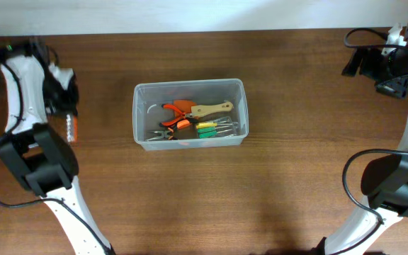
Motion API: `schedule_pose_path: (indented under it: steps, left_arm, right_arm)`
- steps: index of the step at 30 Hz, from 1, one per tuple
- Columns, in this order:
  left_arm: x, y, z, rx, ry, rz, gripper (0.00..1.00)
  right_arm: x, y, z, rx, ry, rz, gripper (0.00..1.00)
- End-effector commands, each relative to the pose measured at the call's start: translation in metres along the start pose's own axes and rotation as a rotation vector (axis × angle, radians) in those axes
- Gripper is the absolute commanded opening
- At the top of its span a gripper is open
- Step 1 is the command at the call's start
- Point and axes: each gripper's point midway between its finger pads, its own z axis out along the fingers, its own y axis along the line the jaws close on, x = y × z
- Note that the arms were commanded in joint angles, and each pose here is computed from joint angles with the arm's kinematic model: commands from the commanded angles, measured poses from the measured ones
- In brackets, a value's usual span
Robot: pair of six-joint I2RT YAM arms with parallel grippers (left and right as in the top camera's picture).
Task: Pack container
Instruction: 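Carry the bit strip into the box and release it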
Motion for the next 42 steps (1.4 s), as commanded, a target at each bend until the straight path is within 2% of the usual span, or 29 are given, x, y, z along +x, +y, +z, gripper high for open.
schedule_pose_path:
  steps: [1,5,8,13,16,19,26,32,33,38,42]
  left_arm:
    - [-0.031,-0.036,-0.066,-0.017,-0.201,0.095,0.16]
    - [-0.051,-0.106,-0.131,-0.024,-0.415,0.324,0.16]
    - [-0.051,-0.153,-0.145,-0.029,-0.468,0.498,0.15]
    - [-0.037,-0.221,-0.125,-0.022,-0.411,0.809,0.05]
    - [-0.027,-0.248,-0.096,-0.016,-0.327,1.006,0.03]
    - [-0.016,-0.262,-0.058,0.004,-0.219,1.143,0.02]
    - [0.007,-0.257,0.016,0.060,0.009,1.310,0.02]
    - [-0.003,-0.247,0.037,0.015,0.021,1.404,0.02]
    - [-0.007,-0.249,0.037,0.008,0.005,1.407,0.03]
    - [-0.019,-0.255,0.036,-0.014,-0.050,1.410,0.25]
    - [-0.018,-0.260,0.026,-0.019,-0.068,1.363,0.61]
  right_arm:
    - [0.000,0.001,0.004,-0.007,0.009,0.009,0.98]
    - [0.000,0.001,0.004,-0.007,0.009,0.009,0.98]
    - [0.000,0.001,0.004,-0.007,0.009,0.009,0.99]
    - [0.001,0.001,0.004,-0.007,0.009,0.009,0.98]
    - [0.001,0.001,0.004,-0.007,0.009,0.009,0.98]
    - [0.001,0.001,0.004,-0.007,0.009,0.009,0.98]
    - [0.001,0.001,0.004,-0.007,0.010,0.009,0.98]
    - [0.000,0.001,0.004,-0.007,0.009,0.009,0.98]
    - [0.000,0.001,0.004,-0.007,0.009,0.009,0.98]
    - [0.001,0.001,0.004,-0.007,0.009,0.009,0.99]
    - [0.001,0.001,0.004,-0.007,0.009,0.009,0.98]
